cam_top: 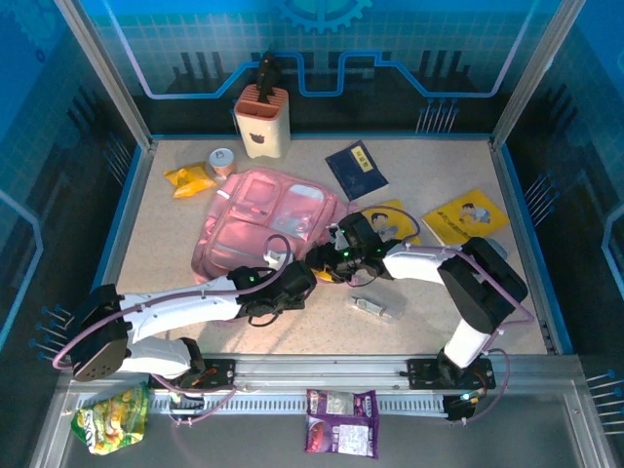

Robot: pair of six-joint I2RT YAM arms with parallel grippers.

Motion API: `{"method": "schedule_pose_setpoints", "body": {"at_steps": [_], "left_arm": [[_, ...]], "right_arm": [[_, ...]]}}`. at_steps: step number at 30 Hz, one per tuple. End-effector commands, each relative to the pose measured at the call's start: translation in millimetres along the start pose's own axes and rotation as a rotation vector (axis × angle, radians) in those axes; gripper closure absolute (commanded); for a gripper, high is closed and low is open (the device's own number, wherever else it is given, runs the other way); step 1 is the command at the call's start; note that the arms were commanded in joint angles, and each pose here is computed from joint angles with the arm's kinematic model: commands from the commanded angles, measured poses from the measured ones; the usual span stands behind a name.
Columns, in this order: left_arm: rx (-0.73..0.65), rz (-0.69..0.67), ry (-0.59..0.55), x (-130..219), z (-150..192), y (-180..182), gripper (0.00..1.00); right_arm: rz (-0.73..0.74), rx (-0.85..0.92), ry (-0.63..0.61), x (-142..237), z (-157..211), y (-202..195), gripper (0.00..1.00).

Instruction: Pack the student bag

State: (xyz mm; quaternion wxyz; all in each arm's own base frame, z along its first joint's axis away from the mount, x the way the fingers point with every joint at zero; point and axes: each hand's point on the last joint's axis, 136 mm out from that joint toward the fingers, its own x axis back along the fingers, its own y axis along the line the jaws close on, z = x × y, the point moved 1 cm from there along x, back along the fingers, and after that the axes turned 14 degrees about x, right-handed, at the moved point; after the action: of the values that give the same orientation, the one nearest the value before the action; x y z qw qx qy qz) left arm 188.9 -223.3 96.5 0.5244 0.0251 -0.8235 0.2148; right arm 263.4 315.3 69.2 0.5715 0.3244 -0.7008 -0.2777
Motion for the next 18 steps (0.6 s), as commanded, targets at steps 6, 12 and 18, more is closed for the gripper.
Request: {"method": "schedule_pose_setpoints", "body": {"at_steps": [6, 12, 18], "left_arm": [[-0.032, 0.010, -0.001, 11, -4, 2, 1.00], [0.029, -0.087, 0.008, 8, 2, 52, 1.00], [0.129, -0.101, 0.000, 11, 0, 86, 1.00]], "right_arm": [[-0.033, 0.112, -0.073, 1, -28, 9, 0.92], [-0.018, 0.189, -0.082, 26, -46, 12, 1.00], [-0.033, 0.227, -0.041, 36, -66, 7, 1.00]]}}
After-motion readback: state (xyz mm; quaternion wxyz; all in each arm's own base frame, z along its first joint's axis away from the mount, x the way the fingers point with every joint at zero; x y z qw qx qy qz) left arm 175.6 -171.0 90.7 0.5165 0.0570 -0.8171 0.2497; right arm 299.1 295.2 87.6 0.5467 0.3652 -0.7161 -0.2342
